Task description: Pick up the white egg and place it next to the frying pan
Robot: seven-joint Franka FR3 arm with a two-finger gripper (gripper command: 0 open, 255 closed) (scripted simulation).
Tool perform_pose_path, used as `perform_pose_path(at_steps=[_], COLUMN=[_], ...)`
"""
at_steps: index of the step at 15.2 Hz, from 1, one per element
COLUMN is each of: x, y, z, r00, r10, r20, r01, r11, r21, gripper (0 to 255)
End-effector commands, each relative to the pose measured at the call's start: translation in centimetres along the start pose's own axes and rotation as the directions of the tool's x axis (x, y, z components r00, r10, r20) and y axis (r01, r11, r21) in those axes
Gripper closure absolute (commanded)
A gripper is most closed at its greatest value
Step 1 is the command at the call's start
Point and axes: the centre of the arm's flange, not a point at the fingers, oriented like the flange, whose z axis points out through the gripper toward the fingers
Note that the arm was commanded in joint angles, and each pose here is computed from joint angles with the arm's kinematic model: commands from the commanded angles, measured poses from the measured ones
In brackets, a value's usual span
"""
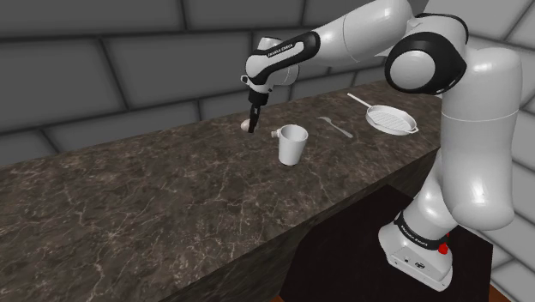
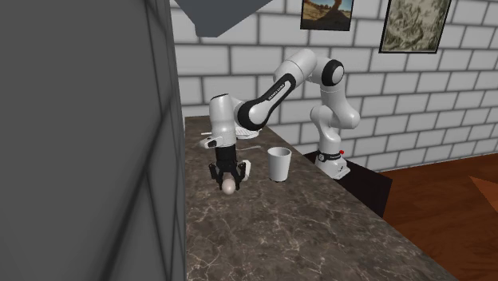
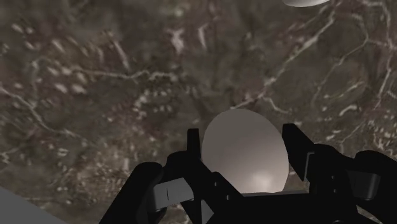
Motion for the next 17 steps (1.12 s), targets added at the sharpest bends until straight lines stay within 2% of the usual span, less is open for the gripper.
perform_pose_path(at_steps=[1,17], x=[0.1,1.5], y=[-0.1,-1.2], z=[-0.5,-8.8], r00=[1.000,1.000], r10=[0.000,0.000], r20=[0.000,0.000], r01=[0.000,0.000], r11=[1.000,1.000], r21=[0.000,0.000], gripper=[255,255])
